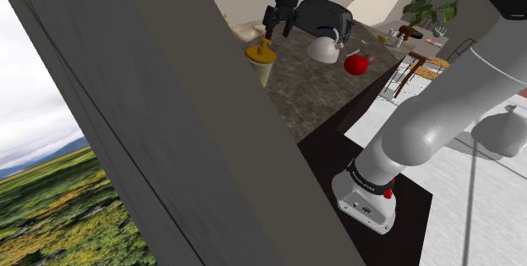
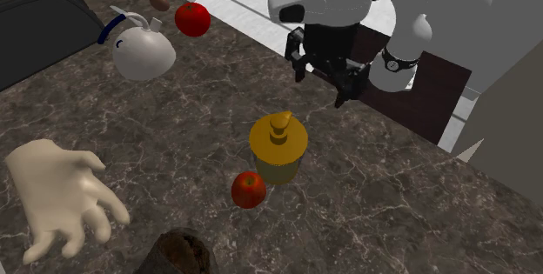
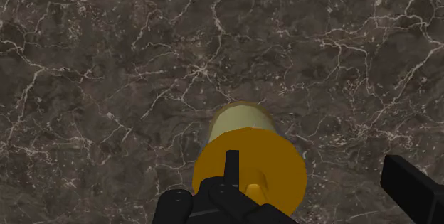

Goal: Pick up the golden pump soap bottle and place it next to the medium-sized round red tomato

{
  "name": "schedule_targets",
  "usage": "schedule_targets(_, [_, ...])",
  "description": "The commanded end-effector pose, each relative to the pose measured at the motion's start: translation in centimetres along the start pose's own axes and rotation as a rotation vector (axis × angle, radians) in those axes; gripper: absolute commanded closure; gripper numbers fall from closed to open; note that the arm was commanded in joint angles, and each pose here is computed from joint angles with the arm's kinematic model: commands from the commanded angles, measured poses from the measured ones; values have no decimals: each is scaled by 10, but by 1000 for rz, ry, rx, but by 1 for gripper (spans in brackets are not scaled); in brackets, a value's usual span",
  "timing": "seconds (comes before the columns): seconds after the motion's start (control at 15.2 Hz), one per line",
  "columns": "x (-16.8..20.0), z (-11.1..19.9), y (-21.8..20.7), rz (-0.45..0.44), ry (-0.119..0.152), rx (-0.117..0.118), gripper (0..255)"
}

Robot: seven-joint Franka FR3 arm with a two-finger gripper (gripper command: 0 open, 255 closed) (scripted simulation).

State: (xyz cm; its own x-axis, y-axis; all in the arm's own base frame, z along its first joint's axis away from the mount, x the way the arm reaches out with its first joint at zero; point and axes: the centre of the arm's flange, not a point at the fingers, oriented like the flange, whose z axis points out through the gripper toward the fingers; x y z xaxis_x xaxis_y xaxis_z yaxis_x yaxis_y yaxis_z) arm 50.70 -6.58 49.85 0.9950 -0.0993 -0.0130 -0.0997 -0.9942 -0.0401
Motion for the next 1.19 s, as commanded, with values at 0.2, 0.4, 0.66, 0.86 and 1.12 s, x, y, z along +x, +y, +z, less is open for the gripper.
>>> schedule_targets(0.2, [61,18,14,-18,-10,-25,0])
schedule_targets(0.4, [94,28,21,-27,-16,-38,0])
schedule_targets(0.66, [94,49,21,-27,-16,-38,0])
schedule_targets(0.86, [93,65,22,-27,-16,-38,0])
schedule_targets(1.12, [93,68,22,-27,-16,-38,0])
